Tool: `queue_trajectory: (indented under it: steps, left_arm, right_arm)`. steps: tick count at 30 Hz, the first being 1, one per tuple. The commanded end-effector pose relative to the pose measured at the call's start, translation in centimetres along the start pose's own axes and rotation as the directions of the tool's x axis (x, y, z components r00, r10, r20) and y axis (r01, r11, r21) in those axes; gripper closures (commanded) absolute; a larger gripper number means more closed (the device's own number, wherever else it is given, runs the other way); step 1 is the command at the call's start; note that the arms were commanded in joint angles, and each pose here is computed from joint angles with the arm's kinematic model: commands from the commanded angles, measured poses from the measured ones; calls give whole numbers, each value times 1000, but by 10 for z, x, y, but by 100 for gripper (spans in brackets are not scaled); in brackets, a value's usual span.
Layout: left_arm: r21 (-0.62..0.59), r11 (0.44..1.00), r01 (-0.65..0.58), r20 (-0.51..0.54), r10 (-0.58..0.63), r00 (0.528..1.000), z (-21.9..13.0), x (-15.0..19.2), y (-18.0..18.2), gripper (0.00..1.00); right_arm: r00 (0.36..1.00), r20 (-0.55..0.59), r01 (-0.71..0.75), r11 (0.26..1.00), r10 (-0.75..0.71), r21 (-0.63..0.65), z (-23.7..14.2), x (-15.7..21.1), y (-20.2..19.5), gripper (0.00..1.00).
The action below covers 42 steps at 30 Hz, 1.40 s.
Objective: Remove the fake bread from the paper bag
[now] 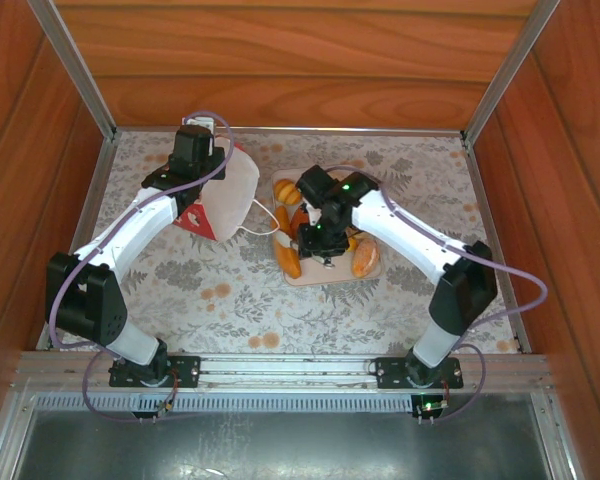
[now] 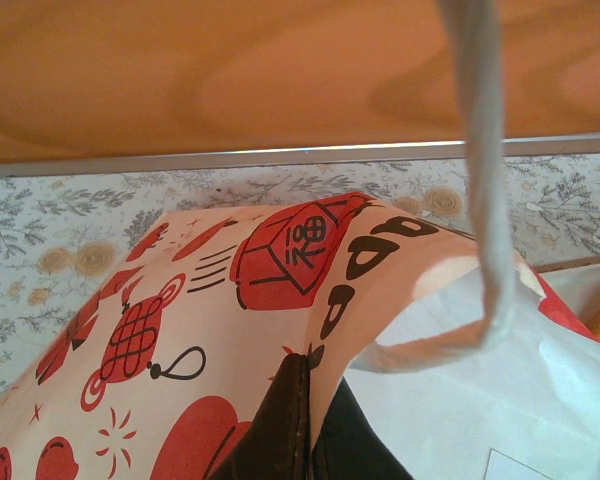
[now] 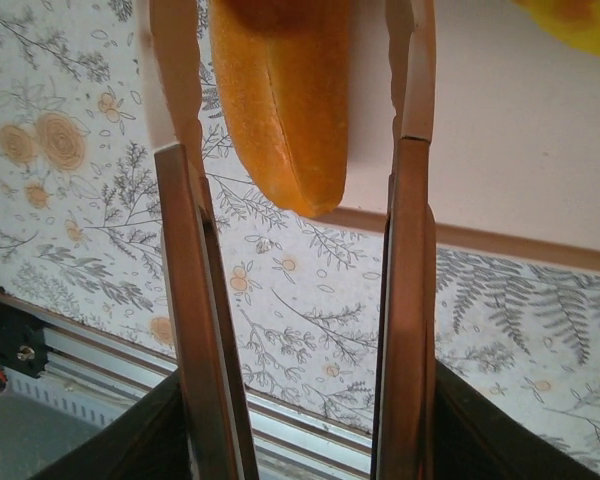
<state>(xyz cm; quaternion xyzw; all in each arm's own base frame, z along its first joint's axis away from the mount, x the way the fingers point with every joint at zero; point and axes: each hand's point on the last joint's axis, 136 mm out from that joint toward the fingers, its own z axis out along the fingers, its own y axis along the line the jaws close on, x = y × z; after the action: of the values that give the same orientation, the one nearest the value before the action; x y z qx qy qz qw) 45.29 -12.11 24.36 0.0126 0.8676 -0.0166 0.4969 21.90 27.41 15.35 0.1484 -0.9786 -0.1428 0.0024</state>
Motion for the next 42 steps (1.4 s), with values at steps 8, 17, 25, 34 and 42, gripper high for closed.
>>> queue_trajectory:
  steps: [8, 17, 25, 34, 42]
  left_arm:
    - [-24, 1000, 7, 17, -6, 1000, -2, -3, 7, 100]
    - [-22, 1000, 9, 14, -8, 1000, 0, -2, 6, 100]
    - [-19, 1000, 6, 16, -6, 1000, -2, -2, 6, 100]
    - [-23, 1000, 4, 16, -4, 1000, -2, -1, 7, 100]
    - [-12, 1000, 9, 17, -8, 1000, -2, -2, 5, 100]
  right_arm:
    - [1000, -31, 7, 999, -6, 44, 1, -1, -1, 55]
    - [1000, 1, -26, 993, 26, 115, -7, 4, -23, 79]
    - [997, 56, -65, 993, 59, 95, -6, -3, -30, 78]
    - [995, 87, -33, 994, 42, -103, -6, -11, 1, 78]
    - [994, 75, -66, 987, 78, -148, 0, -7, -4, 76]
